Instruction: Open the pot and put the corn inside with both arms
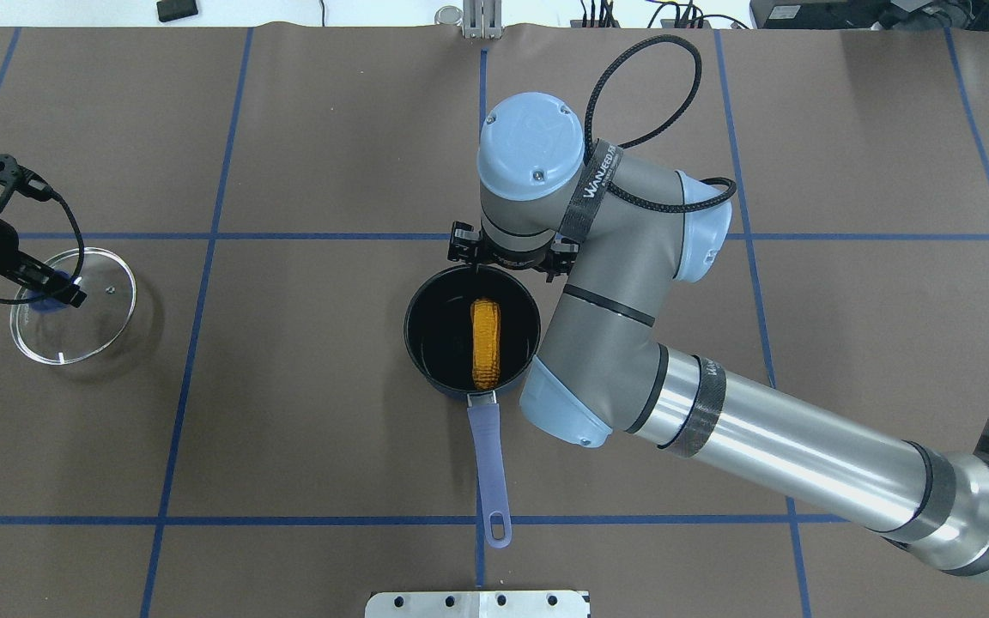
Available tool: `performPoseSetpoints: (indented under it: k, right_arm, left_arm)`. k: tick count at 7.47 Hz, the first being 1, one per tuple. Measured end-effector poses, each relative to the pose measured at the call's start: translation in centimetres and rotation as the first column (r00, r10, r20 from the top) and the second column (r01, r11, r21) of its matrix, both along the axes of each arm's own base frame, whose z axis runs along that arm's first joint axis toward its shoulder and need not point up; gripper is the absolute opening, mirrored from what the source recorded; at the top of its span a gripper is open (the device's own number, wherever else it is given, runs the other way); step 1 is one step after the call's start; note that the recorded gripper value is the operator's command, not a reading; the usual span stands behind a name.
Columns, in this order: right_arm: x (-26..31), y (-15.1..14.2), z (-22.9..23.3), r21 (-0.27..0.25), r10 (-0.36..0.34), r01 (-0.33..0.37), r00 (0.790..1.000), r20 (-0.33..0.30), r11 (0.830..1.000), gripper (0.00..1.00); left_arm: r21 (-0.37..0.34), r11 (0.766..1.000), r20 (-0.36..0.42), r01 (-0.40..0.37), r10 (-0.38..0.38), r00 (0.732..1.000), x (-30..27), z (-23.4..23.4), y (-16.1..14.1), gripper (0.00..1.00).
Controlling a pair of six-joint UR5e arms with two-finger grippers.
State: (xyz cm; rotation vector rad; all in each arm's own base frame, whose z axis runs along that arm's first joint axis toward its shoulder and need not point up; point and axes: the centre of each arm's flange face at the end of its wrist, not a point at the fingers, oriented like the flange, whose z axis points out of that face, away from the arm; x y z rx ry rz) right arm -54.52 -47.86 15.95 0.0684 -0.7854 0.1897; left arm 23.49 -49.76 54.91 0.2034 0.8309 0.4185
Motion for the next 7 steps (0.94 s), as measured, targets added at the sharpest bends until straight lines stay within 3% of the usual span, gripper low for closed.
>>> performPoseSetpoints:
  k: [7]
  right_arm:
    - [0.72,-0.85,0.59,0.009,0.002,-0.002,1.0,-0.009,1.0,1.0]
  left_arm:
    - [-0.019,1.0,0.011,-0.005,0.005,1.0,0.13,1.13,0.16,0.43]
